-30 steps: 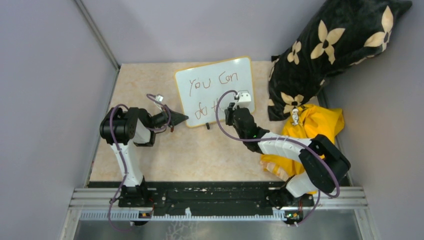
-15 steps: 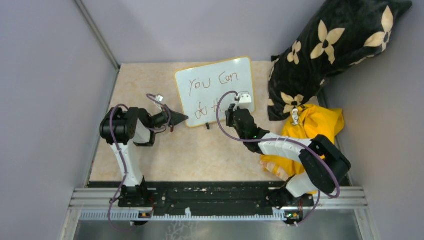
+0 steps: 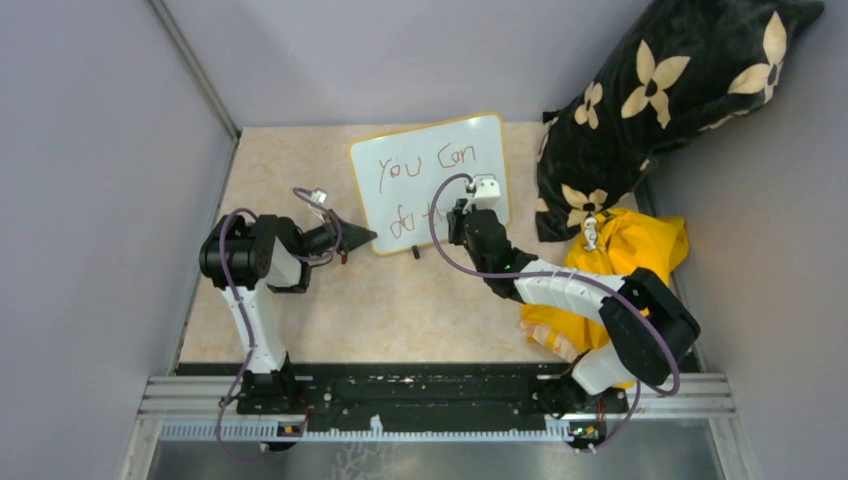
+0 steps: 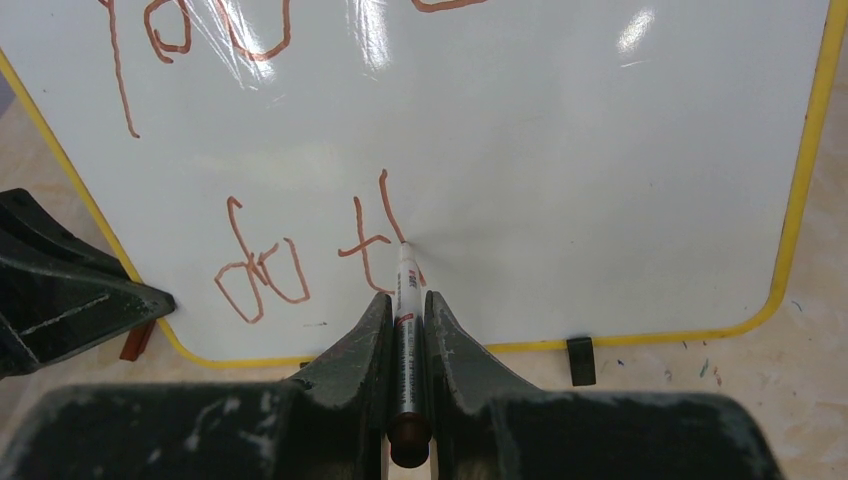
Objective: Write a sentence on the whiteboard
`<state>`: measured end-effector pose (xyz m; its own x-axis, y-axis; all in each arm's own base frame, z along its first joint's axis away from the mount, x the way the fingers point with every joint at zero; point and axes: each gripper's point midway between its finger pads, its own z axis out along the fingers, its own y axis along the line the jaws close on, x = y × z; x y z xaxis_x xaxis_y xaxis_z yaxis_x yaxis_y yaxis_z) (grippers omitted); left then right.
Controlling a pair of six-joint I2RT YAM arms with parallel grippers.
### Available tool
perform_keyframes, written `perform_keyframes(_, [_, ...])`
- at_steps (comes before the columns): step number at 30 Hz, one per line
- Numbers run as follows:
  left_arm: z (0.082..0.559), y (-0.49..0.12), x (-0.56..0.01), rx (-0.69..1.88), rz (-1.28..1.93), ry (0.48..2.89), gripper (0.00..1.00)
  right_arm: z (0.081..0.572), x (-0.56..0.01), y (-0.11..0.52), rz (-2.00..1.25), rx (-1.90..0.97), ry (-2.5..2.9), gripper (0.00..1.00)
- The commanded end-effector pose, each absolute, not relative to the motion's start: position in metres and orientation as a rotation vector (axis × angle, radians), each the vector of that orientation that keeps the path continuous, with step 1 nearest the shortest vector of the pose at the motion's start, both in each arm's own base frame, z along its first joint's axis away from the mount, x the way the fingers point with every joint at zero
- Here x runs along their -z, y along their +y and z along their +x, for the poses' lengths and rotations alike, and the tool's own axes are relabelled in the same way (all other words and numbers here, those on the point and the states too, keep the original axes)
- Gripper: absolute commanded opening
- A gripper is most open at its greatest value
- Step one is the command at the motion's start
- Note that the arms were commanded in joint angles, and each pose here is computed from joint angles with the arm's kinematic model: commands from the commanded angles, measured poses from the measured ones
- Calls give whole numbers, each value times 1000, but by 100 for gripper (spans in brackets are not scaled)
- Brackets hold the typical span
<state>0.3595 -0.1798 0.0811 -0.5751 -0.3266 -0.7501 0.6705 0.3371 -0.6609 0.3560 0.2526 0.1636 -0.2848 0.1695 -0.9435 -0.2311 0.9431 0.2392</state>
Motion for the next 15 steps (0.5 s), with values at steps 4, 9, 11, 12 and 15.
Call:
perform_keyframes(4, [358, -183, -79, 1412, 322, 1707, 0, 372, -191, 253, -19, -388, 1751, 0])
perform_keyframes(9, [357, -183, -79, 1412, 324, 1706, 0, 374, -190, 246, -6, -368, 1753, 0])
perform_keyframes(11, [357, -183, -79, 1412, 323, 1707, 0, 374, -190, 244, -2, -366, 1753, 0])
perform_keyframes(12, [357, -183, -79, 1411, 324, 1706, 0, 374, -190, 243, 0, -365, 1752, 0])
perform_keyframes(15, [357, -183, -79, 1412, 322, 1708, 0, 374, -189, 240, 5, -359, 1754, 0])
